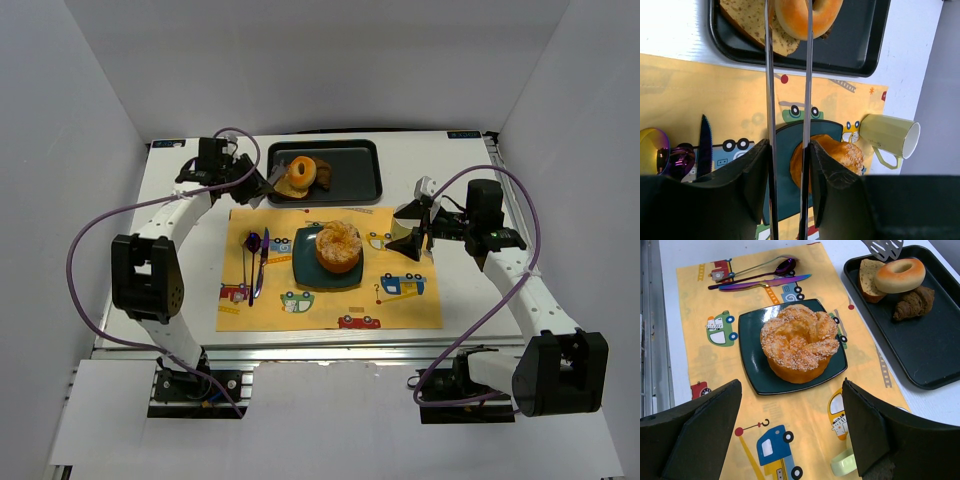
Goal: Place the bread
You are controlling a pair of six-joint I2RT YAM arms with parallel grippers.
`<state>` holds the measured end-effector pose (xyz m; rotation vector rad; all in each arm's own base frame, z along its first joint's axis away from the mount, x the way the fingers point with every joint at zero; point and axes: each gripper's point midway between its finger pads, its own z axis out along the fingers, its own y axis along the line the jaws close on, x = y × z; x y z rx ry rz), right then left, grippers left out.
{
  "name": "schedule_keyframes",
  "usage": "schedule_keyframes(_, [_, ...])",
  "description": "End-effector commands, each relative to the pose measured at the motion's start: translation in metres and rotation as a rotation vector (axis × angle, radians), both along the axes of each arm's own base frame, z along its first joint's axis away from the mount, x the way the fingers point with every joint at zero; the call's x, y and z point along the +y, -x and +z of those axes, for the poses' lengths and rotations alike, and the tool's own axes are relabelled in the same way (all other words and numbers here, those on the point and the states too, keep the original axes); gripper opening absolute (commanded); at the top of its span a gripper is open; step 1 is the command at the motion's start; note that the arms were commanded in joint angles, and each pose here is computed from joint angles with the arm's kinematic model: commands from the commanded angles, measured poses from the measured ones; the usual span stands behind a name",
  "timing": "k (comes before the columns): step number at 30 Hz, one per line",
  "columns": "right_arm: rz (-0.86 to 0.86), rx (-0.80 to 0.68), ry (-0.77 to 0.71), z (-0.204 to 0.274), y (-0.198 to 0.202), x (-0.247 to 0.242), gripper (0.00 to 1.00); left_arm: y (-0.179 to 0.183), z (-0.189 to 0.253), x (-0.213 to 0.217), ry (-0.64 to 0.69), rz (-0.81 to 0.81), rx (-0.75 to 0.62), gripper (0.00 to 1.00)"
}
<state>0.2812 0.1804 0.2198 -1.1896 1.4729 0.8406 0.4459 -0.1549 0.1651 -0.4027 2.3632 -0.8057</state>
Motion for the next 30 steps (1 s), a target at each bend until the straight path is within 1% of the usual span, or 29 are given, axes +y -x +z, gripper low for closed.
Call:
schedule_keyframes(1, [0.015, -0.016, -0.02, 0.006, 0.0, 0.001, 0.85, -0.01, 0.026, -0.01, 0.03, -0.047, -0.084, 0.46])
schedule_keyframes(11, [0.017, -0.007, -0.019, 0.004, -0.002, 0.002, 0.85, -0.008, 0.018, -0.01, 0.02, -0.072, -0.064, 0.5])
schedule_keyframes(22, [0.016, -0.004, -0.02, 0.003, -0.002, 0.002, 0.85, -0.011, 0.018, -0.016, 0.035, -0.104, -0.067, 0.5])
schedule_keyframes(30, [0.021, -0.004, -0.024, 0.004, -0.003, 0.003, 0.85, -0.004, 0.018, -0.017, 0.044, -0.118, -0.065, 0.51])
